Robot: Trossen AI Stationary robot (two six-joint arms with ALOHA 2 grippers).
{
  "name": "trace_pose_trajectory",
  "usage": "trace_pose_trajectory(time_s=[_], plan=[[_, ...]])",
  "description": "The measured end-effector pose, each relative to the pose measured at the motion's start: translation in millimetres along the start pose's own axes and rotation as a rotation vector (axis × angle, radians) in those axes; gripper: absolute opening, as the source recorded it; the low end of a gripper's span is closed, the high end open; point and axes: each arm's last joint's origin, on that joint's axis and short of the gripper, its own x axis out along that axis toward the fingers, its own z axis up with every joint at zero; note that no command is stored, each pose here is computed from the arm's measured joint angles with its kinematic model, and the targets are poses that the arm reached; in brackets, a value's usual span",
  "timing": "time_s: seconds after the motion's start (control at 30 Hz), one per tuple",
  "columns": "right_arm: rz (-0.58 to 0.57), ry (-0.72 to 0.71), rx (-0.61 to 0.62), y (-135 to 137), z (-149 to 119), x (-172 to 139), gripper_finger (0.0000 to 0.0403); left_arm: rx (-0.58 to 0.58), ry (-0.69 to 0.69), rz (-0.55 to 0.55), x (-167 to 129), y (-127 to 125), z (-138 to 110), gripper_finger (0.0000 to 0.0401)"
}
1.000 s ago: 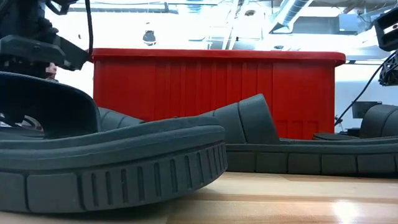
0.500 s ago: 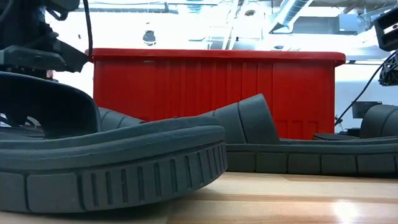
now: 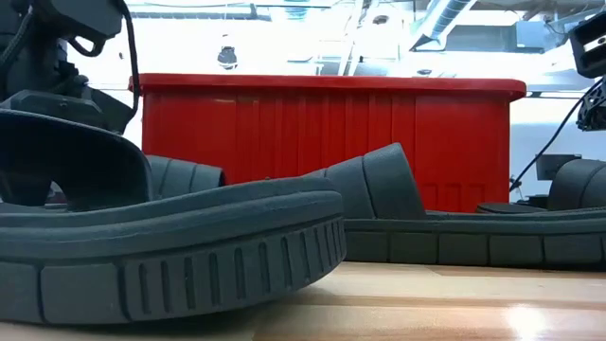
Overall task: Pick and place slides into bin
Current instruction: Put the black slide into the red bin
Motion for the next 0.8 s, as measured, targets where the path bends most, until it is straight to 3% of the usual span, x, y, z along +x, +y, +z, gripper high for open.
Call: trace_pose_trajectory(time_s=[0.2,0.37,0.57,0.8], plan=[[0.000,0.000,0.000,0,0,0,0.0070,0.008,-0.010,-0.036,2,-2,2,0.0098],[0.000,0.000,0.000,0,0,0,0.0070,0.018,-0.010,-0.016,2,0,3,0.0019],[0.000,0.000,0.001,0,0,0,0.0070,0.050,-0.056,0.029,-2,-1,-1,0.0005],[0.000,0.000,0.000,0,0,0,0.0070,0.128,-0.107,0.184,-26,0,-4,0.0001]])
